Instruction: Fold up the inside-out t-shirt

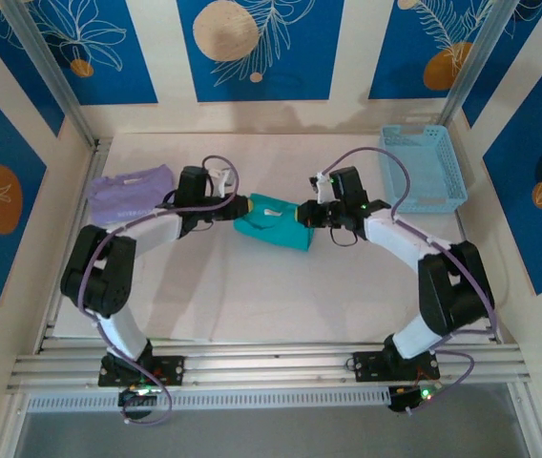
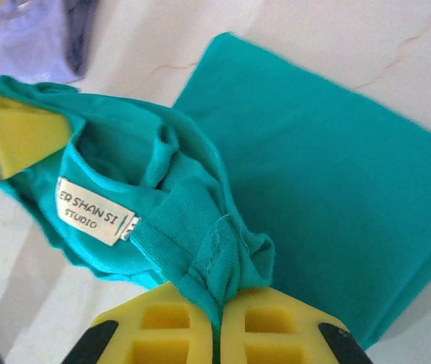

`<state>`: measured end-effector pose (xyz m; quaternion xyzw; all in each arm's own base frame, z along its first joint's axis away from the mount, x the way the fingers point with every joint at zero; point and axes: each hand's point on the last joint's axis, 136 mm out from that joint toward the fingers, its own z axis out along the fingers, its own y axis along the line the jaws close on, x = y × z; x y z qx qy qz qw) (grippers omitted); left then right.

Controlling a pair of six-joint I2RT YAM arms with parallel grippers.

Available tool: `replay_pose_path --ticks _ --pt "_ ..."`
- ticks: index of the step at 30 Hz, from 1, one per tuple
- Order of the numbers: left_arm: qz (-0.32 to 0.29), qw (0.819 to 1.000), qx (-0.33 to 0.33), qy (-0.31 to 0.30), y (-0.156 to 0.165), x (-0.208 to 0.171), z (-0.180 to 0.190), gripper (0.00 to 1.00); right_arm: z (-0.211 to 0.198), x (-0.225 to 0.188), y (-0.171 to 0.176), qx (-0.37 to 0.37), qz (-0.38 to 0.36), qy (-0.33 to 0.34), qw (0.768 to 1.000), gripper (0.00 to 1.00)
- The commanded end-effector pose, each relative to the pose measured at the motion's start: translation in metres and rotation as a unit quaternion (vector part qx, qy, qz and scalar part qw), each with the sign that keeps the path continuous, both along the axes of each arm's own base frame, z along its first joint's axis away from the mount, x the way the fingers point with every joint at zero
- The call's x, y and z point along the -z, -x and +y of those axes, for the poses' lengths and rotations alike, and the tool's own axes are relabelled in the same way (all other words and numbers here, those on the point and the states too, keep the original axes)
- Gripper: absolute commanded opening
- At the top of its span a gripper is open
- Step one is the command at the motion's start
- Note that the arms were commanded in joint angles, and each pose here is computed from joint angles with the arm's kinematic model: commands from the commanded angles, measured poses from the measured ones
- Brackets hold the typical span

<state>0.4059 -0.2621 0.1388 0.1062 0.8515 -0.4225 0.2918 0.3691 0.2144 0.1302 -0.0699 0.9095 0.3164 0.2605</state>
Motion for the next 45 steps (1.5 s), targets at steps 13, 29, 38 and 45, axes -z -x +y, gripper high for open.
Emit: replay_pose_path --ticks 13,29,38,45 --pt "0.026 0.994 -0.011 -0.105 -0.102 0.068 -0.015 0.13 -0.039 0.086 -0.08 0.078 0.153 0.057 0.984 0.1" --pt "0.054 0.989 -0.088 -0.106 -0.082 0.032 0.029 0.61 -0.062 0.024 -0.047 0.078 0.083 0.077 0.99 0.53" --pt "0.007 0.999 -0.021 -0.03 -0.024 0.004 -0.008 0.46 -0.007 0.024 -0.026 0.026 0.079 -0.013 0.996 0.38" --pt "0.04 0.996 -0.004 -0.082 -0.05 0.049 -0.026 0.37 -0.015 0.076 -0.041 0.054 0.15 0.014 0.987 0.33"
